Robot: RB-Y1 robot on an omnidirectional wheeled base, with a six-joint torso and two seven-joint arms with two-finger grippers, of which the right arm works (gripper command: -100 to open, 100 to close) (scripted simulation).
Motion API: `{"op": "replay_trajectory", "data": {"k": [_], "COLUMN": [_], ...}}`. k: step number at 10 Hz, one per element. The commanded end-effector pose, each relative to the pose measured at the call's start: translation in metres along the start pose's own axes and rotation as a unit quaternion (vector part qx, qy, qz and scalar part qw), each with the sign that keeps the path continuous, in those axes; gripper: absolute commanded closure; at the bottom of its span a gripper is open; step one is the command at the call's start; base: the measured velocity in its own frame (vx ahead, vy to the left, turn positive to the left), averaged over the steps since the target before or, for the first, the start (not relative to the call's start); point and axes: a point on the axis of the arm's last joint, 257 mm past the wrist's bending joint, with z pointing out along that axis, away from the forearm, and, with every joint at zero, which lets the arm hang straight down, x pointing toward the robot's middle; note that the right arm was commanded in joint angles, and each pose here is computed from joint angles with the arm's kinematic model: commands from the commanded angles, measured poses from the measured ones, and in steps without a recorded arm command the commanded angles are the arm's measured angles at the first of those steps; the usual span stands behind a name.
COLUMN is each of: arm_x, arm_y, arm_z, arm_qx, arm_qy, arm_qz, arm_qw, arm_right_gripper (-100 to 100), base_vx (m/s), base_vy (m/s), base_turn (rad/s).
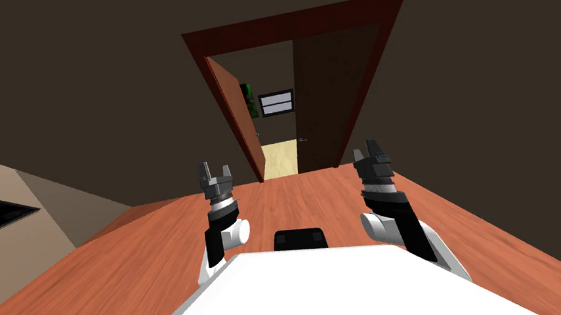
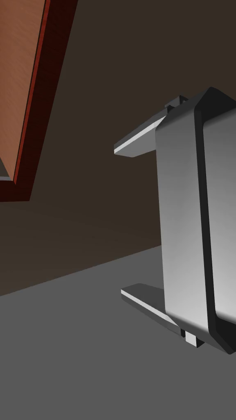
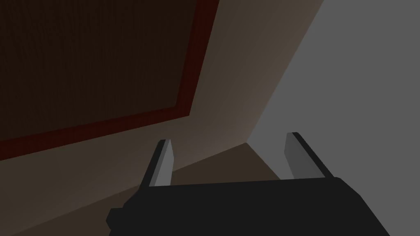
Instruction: Push the door open
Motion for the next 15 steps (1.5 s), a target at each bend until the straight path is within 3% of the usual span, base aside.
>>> {"op": "replay_trajectory", "data": {"k": [1,15], "arm_x": [0.004,0.028], "arm_y": [-0.012,-0.100], "arm_z": [-0.0008,-0.0124], "arm_qx": [0.007,0.059], "arm_qy": [0.005,0.033], "arm_qz": [0.002,0.015], "arm_qw": [1.0000,0.9976], "arm_right_gripper": [-100,-100], "base_vx": [0.079,0.114], "base_vy": [-0.018,-0.026], "base_turn": [0.013,0.014]}}
